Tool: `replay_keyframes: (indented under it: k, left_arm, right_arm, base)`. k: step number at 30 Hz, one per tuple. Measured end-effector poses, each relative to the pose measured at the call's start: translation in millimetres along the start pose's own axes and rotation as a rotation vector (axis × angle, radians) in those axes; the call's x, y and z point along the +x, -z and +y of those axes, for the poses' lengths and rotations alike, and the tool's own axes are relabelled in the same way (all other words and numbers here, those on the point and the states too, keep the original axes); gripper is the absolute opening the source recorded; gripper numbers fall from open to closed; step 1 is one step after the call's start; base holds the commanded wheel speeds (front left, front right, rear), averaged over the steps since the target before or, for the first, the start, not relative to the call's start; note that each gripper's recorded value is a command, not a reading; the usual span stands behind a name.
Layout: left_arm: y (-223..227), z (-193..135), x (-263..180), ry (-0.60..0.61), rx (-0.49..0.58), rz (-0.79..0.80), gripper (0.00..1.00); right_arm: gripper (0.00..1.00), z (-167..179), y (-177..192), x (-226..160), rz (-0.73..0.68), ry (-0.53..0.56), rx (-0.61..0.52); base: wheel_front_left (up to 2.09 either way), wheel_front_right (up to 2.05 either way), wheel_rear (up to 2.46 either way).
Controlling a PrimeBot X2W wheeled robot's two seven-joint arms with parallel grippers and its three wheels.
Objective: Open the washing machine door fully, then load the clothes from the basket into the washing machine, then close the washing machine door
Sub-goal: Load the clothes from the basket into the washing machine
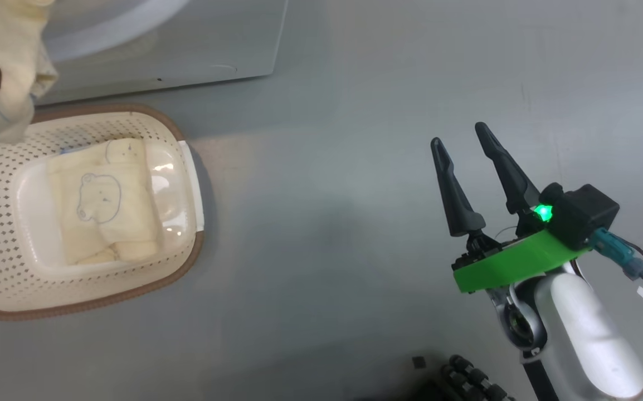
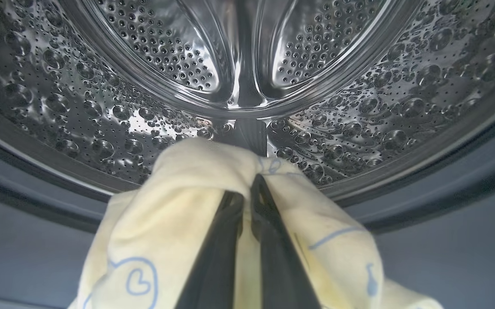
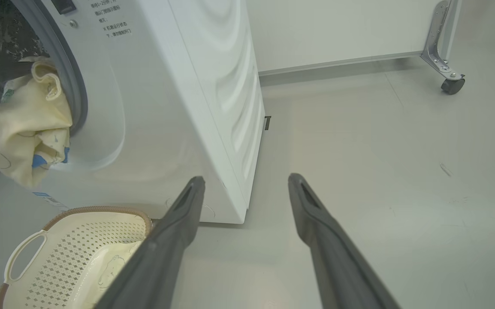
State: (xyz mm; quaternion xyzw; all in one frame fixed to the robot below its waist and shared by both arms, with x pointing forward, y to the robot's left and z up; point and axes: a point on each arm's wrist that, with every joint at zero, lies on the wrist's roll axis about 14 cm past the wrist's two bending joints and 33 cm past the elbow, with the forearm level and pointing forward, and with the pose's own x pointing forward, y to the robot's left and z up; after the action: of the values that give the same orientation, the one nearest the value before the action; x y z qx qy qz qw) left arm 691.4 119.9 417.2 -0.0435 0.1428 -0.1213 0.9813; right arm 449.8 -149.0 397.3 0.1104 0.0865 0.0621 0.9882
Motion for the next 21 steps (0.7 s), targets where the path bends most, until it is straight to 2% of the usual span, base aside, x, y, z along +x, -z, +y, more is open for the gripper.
replay_keyframes:
  k: [8, 21]
  left_arm:
    - [-8, 7, 33, -0.002, 0.032, -0.059, 0.00]
    - [-80, 15, 51, -0.047, 0.121, -0.339, 0.00]
  right_arm:
    - [1.00, -5, 11, 7, 0.024, 0.001, -0.007]
    - [1.00, -2, 24, 4, 0.062, -0.008, 0.001]
  base:
    - [0.00, 0.00, 0.00]
    - [0.00, 0.00, 0.00]
